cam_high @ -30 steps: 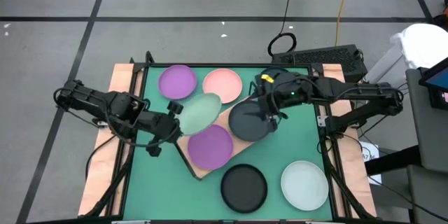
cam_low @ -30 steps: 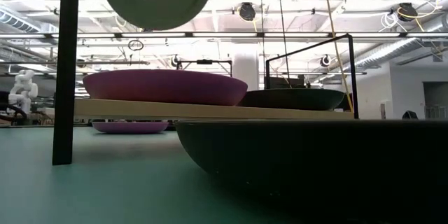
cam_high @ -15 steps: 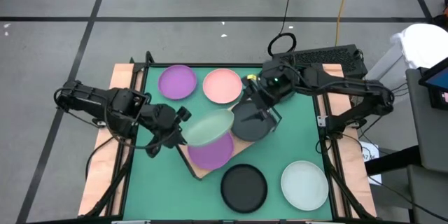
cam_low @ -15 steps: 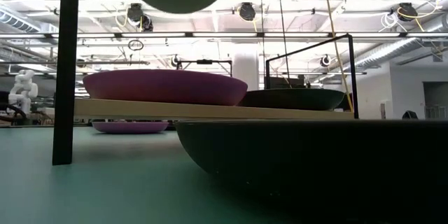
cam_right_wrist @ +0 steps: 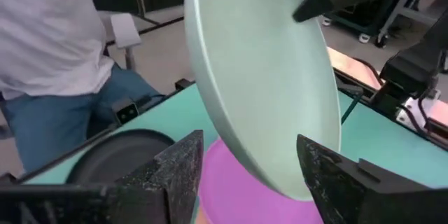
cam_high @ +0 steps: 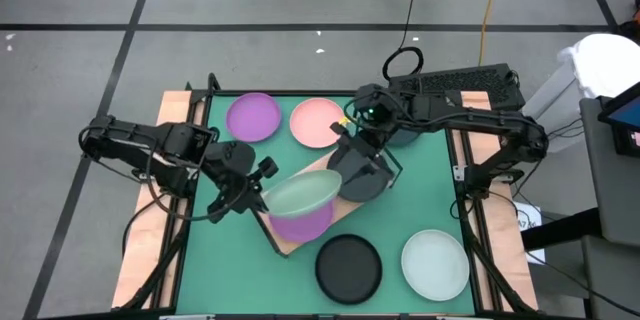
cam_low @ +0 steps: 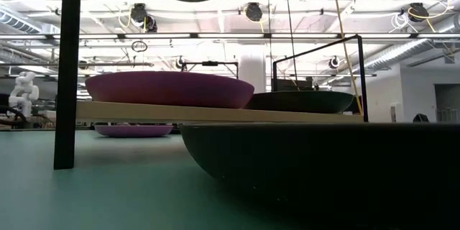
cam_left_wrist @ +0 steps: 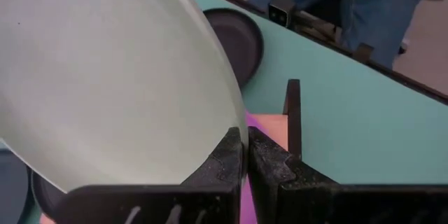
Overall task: Place and stack plates onto a shelf
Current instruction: Stack the green plate on top of the black plate on the shelf
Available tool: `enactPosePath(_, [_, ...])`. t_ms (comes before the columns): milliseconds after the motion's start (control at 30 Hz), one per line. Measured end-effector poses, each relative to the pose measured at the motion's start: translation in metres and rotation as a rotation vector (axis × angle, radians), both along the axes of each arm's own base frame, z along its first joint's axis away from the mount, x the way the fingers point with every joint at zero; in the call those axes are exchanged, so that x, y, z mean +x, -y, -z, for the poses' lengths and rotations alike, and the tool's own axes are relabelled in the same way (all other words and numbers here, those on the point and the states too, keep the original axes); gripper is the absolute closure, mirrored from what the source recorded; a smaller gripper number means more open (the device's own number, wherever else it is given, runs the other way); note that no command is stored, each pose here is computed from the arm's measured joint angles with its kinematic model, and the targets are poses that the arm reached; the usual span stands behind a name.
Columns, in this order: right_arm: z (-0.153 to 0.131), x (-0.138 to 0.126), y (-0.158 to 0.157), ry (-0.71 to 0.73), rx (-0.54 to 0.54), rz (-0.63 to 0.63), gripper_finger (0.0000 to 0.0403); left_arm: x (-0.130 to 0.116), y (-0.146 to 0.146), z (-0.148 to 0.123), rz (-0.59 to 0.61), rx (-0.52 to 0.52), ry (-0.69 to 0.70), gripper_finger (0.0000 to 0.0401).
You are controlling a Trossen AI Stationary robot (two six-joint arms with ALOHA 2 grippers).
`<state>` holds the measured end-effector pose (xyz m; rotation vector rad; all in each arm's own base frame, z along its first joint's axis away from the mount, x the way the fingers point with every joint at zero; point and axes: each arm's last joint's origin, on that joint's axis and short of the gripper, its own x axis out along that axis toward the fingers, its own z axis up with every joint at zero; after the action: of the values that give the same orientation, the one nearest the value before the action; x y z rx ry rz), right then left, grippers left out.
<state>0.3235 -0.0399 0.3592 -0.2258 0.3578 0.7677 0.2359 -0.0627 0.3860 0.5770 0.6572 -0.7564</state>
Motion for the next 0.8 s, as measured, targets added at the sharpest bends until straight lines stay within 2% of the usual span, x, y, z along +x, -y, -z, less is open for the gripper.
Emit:
enactPosePath(133, [-0.002, -0.001, -0.002, 0.041, 0.012, -0.063, 0.0216, 0.001, -0.003, 0.0, -0.003, -0.007, 0.0, 0.0391])
enactPosePath(267, [-0.002, -0.001, -0.003, 0.053, 0.042, -0.116, 0.0259, 0.002, -0.005, 0.0, -0.009, -0.003, 0.009, 0.0391])
enactPosePath(800, [-0.002, -0.001, -0.012, 0.081, 0.032, -0.178, 0.0386, 0.006, -0.008, -0.004, 0.001, -0.001, 0.067, 0.0388])
